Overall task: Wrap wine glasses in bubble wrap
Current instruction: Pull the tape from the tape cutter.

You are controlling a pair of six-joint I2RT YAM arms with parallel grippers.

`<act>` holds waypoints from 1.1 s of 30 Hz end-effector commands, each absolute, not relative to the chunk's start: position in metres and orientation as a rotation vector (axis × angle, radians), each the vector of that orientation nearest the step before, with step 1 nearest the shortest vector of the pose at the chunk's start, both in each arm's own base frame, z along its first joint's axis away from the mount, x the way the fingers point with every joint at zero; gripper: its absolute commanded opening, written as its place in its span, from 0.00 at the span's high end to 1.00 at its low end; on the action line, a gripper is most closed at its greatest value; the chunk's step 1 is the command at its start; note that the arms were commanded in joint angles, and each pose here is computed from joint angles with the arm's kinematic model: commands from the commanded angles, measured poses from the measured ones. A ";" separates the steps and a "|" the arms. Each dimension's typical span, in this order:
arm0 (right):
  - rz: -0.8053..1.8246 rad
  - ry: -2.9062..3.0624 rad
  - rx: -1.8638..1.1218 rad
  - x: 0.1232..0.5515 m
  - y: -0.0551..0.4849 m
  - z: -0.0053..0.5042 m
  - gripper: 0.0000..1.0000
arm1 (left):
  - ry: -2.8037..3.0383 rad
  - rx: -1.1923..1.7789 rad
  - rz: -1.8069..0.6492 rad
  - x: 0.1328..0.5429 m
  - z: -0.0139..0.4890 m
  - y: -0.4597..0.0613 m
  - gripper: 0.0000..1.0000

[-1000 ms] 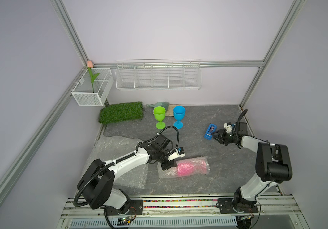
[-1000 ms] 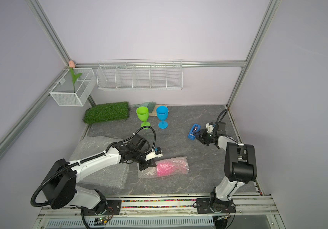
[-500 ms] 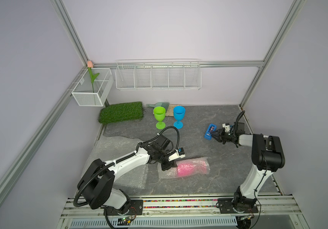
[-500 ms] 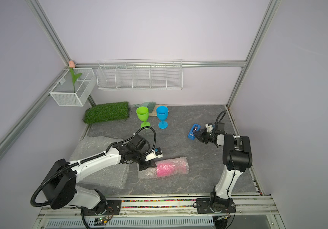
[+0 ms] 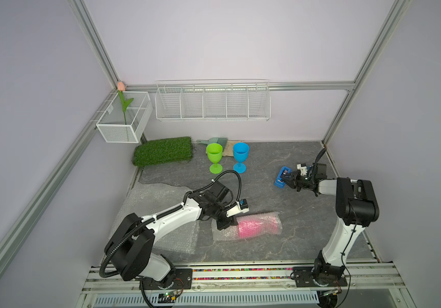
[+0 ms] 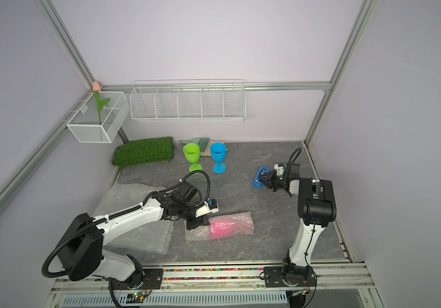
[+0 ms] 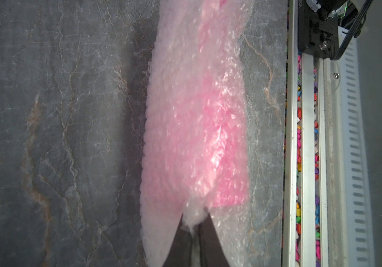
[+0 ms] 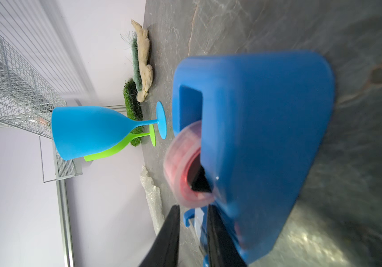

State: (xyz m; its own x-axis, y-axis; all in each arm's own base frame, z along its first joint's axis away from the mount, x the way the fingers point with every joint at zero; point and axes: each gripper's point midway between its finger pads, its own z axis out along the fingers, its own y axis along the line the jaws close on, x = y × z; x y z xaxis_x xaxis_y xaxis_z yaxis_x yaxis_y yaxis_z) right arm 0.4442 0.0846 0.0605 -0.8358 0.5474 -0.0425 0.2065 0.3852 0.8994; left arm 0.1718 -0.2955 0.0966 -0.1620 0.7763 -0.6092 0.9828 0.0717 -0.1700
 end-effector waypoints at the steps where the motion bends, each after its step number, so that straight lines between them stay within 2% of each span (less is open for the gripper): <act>1: 1.457 2.313 0.669 0.448 0.089 0.060 0.78 | 1.986 1.785 -0.805 0.169 0.098 -0.299 0.92; 8: 1.480 2.278 0.677 0.450 0.088 0.074 0.93 | 1.988 1.786 -0.807 0.169 0.098 -0.299 0.92; 19: 1.538 2.247 0.653 0.428 0.107 0.122 0.93 | 2.011 1.791 -0.802 0.169 0.094 -0.298 0.92; 33: 1.501 2.376 0.662 0.333 0.154 0.126 0.93 | 2.016 1.799 -0.812 0.167 0.093 -0.299 0.93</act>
State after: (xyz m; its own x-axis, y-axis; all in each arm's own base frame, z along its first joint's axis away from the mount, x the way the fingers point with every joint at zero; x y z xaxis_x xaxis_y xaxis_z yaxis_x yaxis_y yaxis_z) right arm 0.3511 0.1500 0.1295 -0.8674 0.4975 -0.0084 0.1971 0.3590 0.9123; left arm 0.1726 -0.2986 0.0949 -0.1644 0.7830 -0.5999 0.9814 0.0688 -0.1793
